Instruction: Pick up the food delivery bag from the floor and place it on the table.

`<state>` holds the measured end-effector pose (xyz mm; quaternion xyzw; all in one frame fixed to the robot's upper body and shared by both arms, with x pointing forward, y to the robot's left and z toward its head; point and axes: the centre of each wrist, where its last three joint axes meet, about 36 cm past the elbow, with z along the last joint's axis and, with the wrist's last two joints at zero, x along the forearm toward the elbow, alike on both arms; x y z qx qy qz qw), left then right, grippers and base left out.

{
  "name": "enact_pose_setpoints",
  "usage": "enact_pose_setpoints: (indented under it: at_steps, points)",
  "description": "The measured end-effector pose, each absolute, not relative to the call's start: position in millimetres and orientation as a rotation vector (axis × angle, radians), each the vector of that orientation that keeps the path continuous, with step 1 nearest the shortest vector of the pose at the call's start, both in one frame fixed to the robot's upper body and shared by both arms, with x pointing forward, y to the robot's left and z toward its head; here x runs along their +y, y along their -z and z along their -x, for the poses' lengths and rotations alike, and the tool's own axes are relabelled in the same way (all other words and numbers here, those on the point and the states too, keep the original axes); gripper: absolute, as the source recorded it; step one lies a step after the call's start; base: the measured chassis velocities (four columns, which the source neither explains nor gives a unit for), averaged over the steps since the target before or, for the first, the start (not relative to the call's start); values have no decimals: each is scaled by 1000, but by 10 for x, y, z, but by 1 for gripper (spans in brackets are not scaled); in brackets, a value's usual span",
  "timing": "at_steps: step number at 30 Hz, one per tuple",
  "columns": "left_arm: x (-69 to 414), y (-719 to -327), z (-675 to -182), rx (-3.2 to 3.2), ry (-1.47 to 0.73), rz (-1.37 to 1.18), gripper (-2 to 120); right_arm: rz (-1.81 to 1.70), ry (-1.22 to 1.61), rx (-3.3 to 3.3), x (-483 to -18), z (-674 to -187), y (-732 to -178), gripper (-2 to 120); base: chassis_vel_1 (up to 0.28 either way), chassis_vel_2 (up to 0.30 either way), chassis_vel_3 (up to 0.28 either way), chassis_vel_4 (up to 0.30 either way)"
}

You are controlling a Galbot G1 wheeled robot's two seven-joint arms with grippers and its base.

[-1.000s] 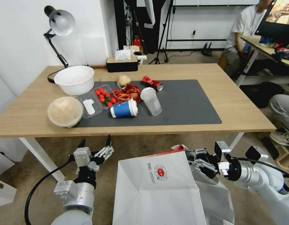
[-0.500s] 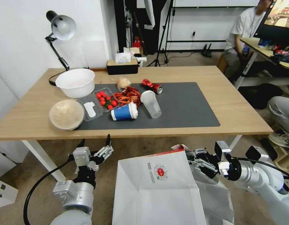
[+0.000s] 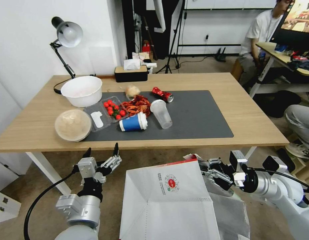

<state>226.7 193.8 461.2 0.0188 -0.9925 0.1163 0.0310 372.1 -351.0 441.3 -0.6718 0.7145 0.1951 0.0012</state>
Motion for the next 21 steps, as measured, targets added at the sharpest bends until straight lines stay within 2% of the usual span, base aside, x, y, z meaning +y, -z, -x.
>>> enact_pose_setpoints:
  at_steps: [10, 17, 21]
  points:
    - [1939, -4581, -2279, -3059, -354, -72, 100, 2001, -625, 2277, -3589, -3754, -4539, 0, 0, 0, 0, 0]
    - [1943, -4555, -2291, -3063, -354, -83, 100, 1852, -649, 2278, -3762, -3811, -4902, 0, 0, 0, 0, 0]
    - [1938, -4548, -2306, -3065, -357, -87, 100, 1675, -685, 2280, -3884, -3823, -5296, 0, 0, 0, 0, 0]
